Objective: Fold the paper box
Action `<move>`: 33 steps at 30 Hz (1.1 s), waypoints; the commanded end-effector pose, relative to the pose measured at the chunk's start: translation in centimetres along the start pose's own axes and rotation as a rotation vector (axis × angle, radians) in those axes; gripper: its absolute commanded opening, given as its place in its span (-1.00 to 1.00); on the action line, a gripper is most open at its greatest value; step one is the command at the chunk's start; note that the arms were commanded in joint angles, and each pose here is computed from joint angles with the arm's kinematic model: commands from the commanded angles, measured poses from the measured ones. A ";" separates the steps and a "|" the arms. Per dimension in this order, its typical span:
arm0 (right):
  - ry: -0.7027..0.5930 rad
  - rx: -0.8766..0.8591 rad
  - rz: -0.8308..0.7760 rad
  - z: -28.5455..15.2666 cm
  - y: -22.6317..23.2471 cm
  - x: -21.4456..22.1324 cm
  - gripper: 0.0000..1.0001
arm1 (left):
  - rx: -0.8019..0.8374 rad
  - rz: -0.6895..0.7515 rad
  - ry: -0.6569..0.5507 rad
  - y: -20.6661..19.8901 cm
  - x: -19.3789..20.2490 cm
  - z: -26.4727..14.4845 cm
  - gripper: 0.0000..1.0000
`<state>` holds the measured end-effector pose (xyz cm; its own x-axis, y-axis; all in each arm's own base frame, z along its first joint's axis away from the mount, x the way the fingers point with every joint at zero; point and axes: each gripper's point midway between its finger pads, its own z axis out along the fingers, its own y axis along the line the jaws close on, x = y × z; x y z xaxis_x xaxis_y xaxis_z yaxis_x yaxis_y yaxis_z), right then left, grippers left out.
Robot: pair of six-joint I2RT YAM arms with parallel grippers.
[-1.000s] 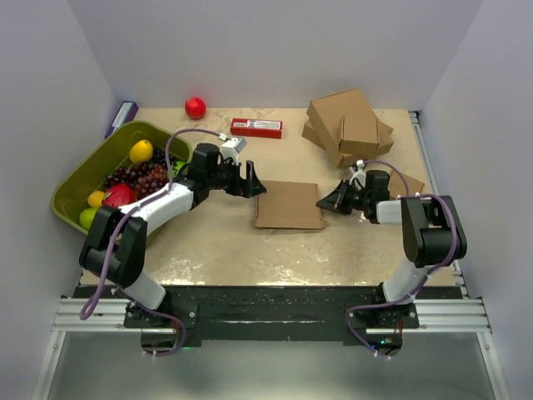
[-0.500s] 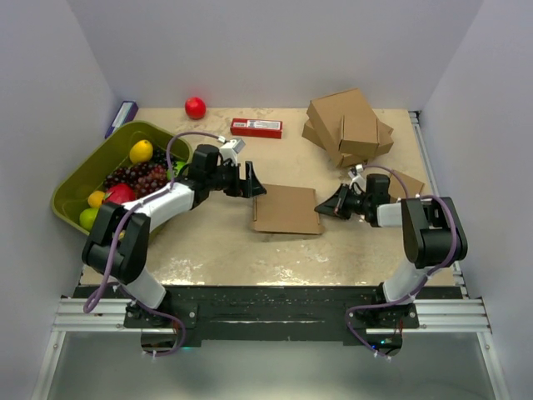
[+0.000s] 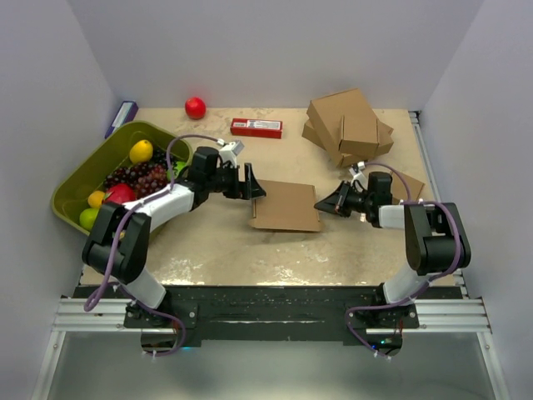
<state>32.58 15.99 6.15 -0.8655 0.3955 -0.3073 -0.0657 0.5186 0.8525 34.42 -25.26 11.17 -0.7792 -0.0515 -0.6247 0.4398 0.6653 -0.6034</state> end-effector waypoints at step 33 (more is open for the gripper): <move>-0.290 0.258 -0.669 -3.6 8.8 -2.2 0.75 | 0.309 -0.186 0.022 -3.3 1.5 0.2 -1.00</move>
<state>31.96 16.06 11.90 -0.6930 0.2796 -0.6645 -0.2767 0.7481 0.6032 31.75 -27.92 10.89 -0.8751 -0.1241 -0.4677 0.3773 0.4302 -0.8201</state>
